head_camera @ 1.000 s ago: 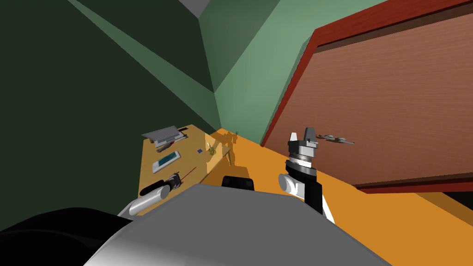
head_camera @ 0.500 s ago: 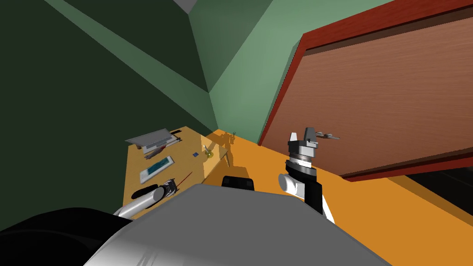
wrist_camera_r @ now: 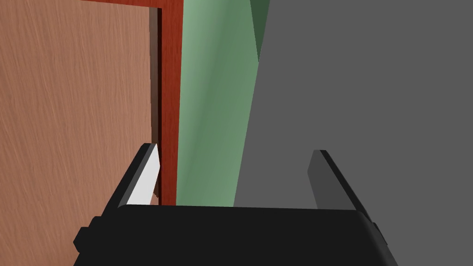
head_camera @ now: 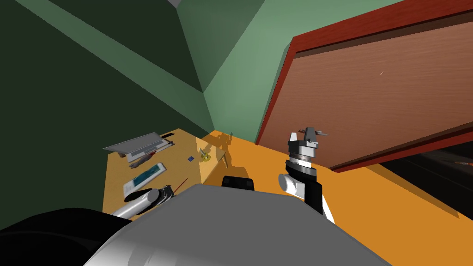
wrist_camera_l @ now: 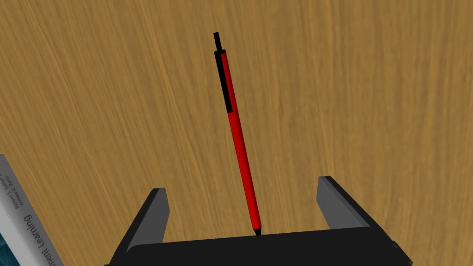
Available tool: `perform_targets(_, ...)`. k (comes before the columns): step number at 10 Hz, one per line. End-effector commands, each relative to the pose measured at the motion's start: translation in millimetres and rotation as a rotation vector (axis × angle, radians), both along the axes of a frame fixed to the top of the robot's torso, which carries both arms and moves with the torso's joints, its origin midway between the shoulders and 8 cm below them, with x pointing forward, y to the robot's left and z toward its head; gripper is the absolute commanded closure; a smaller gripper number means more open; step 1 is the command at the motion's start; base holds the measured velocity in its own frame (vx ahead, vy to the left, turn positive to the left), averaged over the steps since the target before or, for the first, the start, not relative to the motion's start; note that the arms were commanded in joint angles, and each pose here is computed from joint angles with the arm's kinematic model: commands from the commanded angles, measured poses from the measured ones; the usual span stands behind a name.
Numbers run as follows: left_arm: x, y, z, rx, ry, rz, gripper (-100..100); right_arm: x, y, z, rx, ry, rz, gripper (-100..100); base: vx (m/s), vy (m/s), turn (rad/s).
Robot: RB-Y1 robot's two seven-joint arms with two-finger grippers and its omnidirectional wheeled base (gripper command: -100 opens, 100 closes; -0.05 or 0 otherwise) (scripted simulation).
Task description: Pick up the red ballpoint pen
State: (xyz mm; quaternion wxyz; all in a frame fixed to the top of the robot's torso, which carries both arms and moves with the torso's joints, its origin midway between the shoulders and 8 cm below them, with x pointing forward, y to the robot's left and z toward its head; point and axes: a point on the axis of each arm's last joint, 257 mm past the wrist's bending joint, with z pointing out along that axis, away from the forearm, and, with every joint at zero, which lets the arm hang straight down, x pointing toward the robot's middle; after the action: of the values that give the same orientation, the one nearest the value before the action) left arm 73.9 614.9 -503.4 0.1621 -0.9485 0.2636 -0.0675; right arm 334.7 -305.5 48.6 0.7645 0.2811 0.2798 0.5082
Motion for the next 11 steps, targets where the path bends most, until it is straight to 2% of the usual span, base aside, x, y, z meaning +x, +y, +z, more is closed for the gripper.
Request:
perform_targets(1,-8.2,-2.0,-0.7,-0.025,0.015,0.022,-100,0.0,0.0,0.0,0.000,0.000,0.000,0,0.040,0.023,-0.079)
perform_targets(3,-25.8,-5.9,-5.9,-0.102,0.048,0.095,-100,0.0,0.0,0.0,0.000,0.000,0.000,0,0.054,0.022,-0.202)
perform_targets(4,-31.5,-7.3,-8.4,-0.111,0.057,0.106,-100,0.0,0.0,0.0,0.000,0.000,0.000,0,0.049,0.031,-0.090)
perform_targets(5,-41.0,-11.0,-11.3,-0.151,0.074,0.144,-100,0.0,0.0,0.0,0.000,0.000,0.000,0,0.042,0.031,-0.133)
perform_targets(6,-41.2,-11.0,-11.4,-0.151,0.075,0.145,-100,0.0,0.0,0.0,0.000,0.000,0.000,0,0.034,0.024,-0.068)
perform_targets(9,-63.5,-24.1,-17.6,-0.255,0.115,0.242,-100,0.0,0.0,0.0,0.000,0.000,0.000,0,0.056,0.032,-0.158)
perform_targets(11,-73.2,-32.7,-20.2,-0.307,0.132,0.289,-100,0.0,0.0,0.0,0.000,0.000,0.000,0,0.060,0.030,-0.123)
